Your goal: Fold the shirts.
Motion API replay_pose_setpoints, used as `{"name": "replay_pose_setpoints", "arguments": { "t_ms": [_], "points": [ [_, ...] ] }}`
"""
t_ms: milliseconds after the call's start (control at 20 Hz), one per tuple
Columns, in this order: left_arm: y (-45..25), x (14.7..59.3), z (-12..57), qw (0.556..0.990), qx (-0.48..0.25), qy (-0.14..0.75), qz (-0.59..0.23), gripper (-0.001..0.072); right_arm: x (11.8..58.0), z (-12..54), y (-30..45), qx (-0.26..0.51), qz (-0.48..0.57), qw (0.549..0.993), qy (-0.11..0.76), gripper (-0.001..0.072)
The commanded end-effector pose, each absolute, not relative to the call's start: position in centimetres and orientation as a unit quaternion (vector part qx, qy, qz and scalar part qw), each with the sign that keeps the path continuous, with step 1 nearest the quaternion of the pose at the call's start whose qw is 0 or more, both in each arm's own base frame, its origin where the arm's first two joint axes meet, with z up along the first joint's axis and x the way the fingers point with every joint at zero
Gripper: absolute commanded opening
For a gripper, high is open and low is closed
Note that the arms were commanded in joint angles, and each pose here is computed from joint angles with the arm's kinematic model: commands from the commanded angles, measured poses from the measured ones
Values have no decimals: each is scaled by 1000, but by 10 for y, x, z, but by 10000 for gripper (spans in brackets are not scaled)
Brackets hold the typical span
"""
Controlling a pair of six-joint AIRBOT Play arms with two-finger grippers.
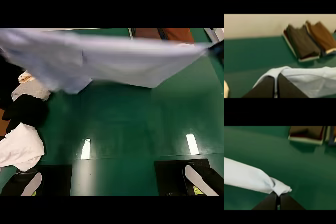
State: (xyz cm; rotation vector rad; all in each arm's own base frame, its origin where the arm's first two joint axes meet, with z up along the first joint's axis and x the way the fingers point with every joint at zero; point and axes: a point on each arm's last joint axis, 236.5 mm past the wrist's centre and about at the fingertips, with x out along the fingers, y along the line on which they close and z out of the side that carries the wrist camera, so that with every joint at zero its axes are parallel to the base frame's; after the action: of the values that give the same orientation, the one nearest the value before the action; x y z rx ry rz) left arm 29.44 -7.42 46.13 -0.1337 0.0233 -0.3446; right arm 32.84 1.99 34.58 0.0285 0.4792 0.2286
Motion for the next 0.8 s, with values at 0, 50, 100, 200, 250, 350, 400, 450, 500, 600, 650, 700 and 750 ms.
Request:
{"name": "replay_pose_setpoints", "arguments": {
  "t_ms": [0, 50, 100, 200, 250, 350, 400, 450, 500, 600, 650, 700, 750],
  "points": [
    [-80, 188, 577, 973, -25, -150, -174, 25, 267, 453, 12, -30, 56, 994, 92, 18],
    [-81, 171, 592, 969, -30, -172, -176, 25, 253, 467, 8, -33, 37, 996, 75, 17],
    [-82, 157, 604, 965, -31, -190, -178, 25, 243, 477, 5, -38, 21, 997, 66, 17],
    [-79, 148, 611, 964, -30, -201, -171, 24, 231, 488, 0, -48, -1, 997, 61, 17],
    [-74, 158, 603, 970, -39, -181, -160, 25, 233, 488, -1, -41, -1, 997, 70, 17],
    [-71, 201, 563, 982, -51, -94, -154, 24, 249, 474, -6, -27, 9, 994, 108, 17],
    [-72, 228, 535, 985, -53, -39, -156, 25, 261, 461, -11, -13, 15, 991, 133, 16],
    [-73, 259, 502, 985, -61, 23, -162, 25, 277, 443, -14, -3, 28, 985, 168, 16],
    [-73, 293, 462, 980, -71, 88, -164, 25, 294, 424, -17, 6, 38, 979, 202, 16],
    [-75, 352, 381, 959, -103, 202, -170, 25, 334, 369, -12, 34, 77, 957, 276, 17],
    [-76, 378, 336, 944, -122, 256, -171, 26, 352, 336, -10, 50, 92, 942, 319, 17],
    [-75, 398, 292, 929, -134, 304, -166, 26, 367, 298, -6, 65, 107, 923, 364, 16],
    [-73, 416, 245, 910, -147, 354, -159, 26, 380, 256, -4, 80, 114, 900, 413, 17]
  ]
}}
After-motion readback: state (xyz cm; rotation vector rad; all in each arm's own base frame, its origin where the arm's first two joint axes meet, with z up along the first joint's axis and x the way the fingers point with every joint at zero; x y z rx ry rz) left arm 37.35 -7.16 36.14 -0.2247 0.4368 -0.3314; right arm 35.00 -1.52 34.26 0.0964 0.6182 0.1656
